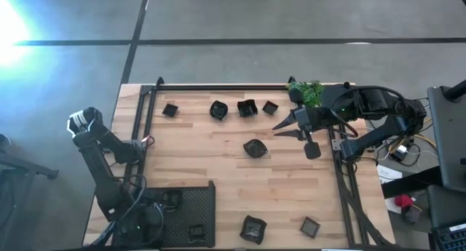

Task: Pick & Place Mini shaped plates
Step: Stack the black distorted square plate on the black distorted square plate on the shelf

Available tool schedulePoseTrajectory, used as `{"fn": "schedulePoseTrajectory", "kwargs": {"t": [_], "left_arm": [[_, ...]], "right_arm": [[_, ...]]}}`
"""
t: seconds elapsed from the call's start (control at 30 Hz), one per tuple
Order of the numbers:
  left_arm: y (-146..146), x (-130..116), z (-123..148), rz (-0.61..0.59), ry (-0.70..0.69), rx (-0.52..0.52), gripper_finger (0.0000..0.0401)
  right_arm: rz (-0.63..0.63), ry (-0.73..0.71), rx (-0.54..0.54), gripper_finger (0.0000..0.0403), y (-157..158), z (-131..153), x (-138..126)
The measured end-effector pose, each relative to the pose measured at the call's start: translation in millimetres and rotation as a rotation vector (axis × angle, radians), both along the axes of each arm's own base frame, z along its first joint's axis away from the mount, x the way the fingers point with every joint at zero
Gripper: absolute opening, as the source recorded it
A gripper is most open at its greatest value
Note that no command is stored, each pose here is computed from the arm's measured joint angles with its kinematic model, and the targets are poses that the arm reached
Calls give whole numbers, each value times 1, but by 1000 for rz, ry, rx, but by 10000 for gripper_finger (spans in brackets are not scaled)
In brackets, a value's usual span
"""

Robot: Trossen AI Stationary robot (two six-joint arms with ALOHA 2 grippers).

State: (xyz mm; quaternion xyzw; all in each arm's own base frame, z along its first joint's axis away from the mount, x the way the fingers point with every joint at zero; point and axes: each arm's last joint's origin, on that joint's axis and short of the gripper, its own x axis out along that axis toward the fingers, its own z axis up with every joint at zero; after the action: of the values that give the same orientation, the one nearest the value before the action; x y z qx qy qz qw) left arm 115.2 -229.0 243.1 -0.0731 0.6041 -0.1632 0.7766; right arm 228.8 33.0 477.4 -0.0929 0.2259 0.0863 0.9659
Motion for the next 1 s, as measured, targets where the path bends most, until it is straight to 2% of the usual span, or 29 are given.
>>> {"fn": "schedulePoseTrajectory", "kwargs": {"t": [0.47, 1.0], "left_arm": [[5, -3, -22, -21, 15, 28, 0], [8, -6, -44, -24, 71, -26, 0]], "right_arm": [[0, 0, -1, 68, 0, 0, 0], [4, 1, -7, 68, 0, 0, 0]]}}
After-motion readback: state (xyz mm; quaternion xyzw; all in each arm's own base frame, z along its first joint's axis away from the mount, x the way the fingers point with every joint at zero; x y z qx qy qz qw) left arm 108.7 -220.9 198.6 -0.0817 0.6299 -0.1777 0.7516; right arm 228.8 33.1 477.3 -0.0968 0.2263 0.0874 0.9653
